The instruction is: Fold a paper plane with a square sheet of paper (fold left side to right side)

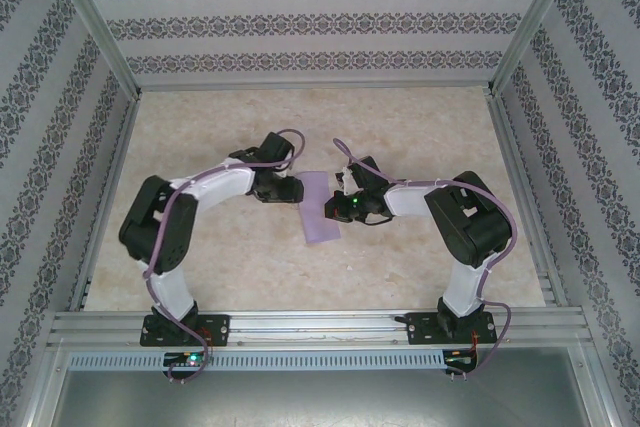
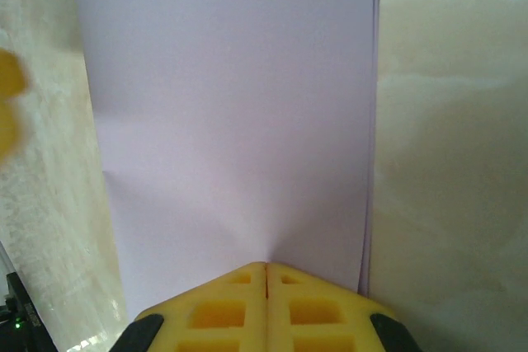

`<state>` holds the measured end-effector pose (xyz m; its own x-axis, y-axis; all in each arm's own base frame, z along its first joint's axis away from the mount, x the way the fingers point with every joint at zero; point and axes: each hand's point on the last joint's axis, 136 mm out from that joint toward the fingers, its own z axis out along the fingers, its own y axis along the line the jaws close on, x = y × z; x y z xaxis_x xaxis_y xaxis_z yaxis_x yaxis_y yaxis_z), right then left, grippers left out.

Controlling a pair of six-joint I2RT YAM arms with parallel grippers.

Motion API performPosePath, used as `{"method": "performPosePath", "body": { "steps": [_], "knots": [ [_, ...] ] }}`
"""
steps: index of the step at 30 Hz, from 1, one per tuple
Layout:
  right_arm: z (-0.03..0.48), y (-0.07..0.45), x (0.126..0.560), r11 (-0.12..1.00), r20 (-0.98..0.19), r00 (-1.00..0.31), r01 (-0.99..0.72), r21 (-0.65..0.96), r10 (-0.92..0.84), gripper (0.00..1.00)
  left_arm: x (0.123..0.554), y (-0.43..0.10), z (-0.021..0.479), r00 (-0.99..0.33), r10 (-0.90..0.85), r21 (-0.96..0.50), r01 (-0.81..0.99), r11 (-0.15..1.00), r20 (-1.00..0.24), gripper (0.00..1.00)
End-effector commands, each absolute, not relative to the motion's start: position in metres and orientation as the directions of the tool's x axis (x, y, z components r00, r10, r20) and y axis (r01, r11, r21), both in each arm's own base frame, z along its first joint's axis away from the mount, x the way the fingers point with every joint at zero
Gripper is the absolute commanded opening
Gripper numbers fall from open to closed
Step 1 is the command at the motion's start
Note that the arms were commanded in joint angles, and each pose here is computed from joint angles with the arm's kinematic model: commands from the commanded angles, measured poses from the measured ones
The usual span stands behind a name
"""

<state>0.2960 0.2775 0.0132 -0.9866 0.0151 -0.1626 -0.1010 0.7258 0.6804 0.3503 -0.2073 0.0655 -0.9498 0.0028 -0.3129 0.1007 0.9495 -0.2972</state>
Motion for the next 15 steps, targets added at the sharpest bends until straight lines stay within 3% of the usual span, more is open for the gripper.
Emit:
{"method": "performPosePath", "body": {
  "steps": [1,10,15],
  "knots": [
    [-0.045,0.239,0.263,0.869,-0.034,-0.999,-0.008,0.495,0.01,0.0,0.348,-0.198,0.101,-0.916,-0.001,-0.302,0.131,0.944,-0.402,0.52],
    [-0.047,0.238,0.263,0.876,-0.033,-0.999,-0.008,0.483,0.009,0.0,0.322,-0.25,0.099,-0.946,0.011,-0.601,0.216,0.77,-0.325,0.23],
    [-0.049,0.238,0.262,0.879,-0.029,-1.0,-0.01,0.477,0.005,0.0,0.32,-0.271,0.083,-0.96,0.006,-0.69,0.206,0.694,-0.281,0.16]
  ]
}}
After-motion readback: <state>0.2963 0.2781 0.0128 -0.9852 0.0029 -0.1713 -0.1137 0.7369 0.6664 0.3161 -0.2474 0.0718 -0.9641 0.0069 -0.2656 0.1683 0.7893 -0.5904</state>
